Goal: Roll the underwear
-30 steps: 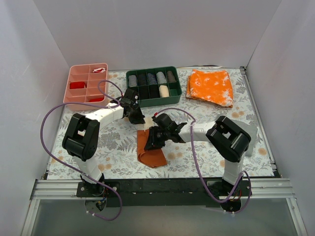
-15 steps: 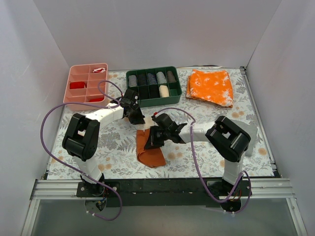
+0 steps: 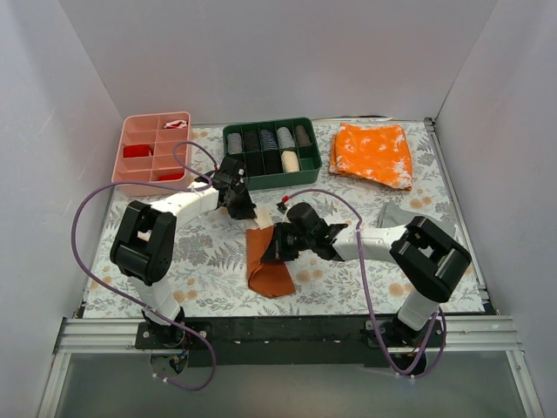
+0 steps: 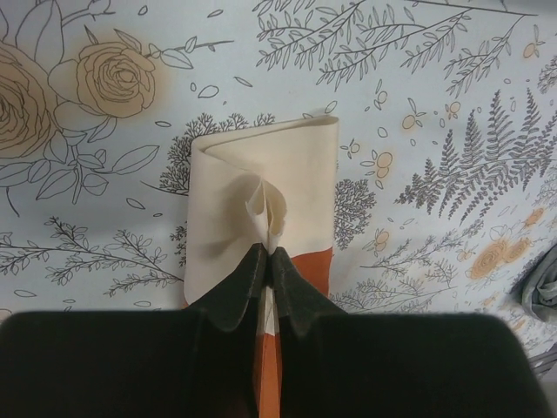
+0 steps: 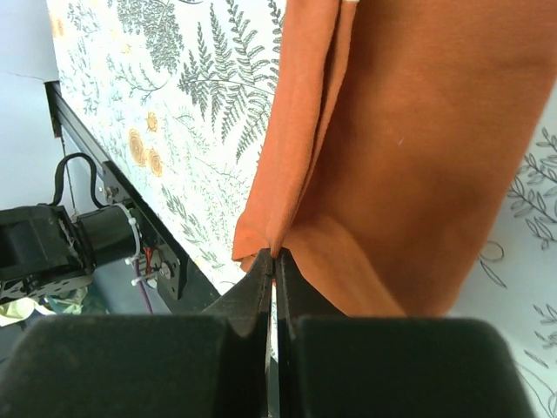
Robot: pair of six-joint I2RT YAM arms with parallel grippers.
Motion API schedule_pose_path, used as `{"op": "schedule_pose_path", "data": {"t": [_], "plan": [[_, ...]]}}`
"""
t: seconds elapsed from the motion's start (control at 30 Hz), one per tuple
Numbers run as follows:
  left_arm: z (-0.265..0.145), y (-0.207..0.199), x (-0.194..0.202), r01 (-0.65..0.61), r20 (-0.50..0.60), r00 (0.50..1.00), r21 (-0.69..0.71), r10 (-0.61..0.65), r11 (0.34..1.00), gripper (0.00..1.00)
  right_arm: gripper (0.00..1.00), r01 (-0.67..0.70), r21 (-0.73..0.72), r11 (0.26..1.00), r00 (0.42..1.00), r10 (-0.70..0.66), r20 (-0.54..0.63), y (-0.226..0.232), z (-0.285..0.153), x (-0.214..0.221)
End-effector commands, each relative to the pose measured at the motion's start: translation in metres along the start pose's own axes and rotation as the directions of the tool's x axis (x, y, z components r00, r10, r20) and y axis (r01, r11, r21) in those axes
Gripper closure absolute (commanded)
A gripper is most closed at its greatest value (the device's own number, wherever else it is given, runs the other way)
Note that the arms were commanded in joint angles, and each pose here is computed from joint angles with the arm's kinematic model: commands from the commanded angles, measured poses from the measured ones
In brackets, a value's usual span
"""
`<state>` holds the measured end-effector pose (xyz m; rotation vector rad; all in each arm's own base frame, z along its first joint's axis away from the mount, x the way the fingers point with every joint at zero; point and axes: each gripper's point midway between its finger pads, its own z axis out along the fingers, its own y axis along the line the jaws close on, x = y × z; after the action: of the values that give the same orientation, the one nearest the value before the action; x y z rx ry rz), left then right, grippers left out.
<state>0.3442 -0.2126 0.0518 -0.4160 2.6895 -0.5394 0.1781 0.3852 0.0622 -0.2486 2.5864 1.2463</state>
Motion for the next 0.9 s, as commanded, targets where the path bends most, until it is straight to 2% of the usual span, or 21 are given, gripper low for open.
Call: {"op": "schedule_pose_path", "data": {"t": [0.0,0.17,0.5,0.87], "plan": [[-0.008,-0.016,-0.015,-0.024,0.034,0.999,0.032,0.023,0.999,1.00,0.99,0.054,-0.015,0.998,0.996,-0.053,0.070,0.009,-0.013,-0.009],[-0.008,-0.028,-0.020,-0.029,0.024,0.999,0.069,0.027,0.997,1.00,0.99,0.047,0.066,0.997,0.996,-0.052,0.072,-0.004,-0.020,-0.008],[0.007,-0.033,-0.011,-0.030,-0.021,0.999,0.058,0.032,0.998,1.00,0.99,0.033,0.215,0.976,0.994,-0.053,0.092,-0.034,-0.027,-0.008],[0.018,-0.053,-0.021,-0.071,-0.039,0.997,0.067,0.073,0.995,1.00,0.99,0.021,0.245,0.969,0.998,-0.035,0.056,-0.049,-0.021,0.000]]}}
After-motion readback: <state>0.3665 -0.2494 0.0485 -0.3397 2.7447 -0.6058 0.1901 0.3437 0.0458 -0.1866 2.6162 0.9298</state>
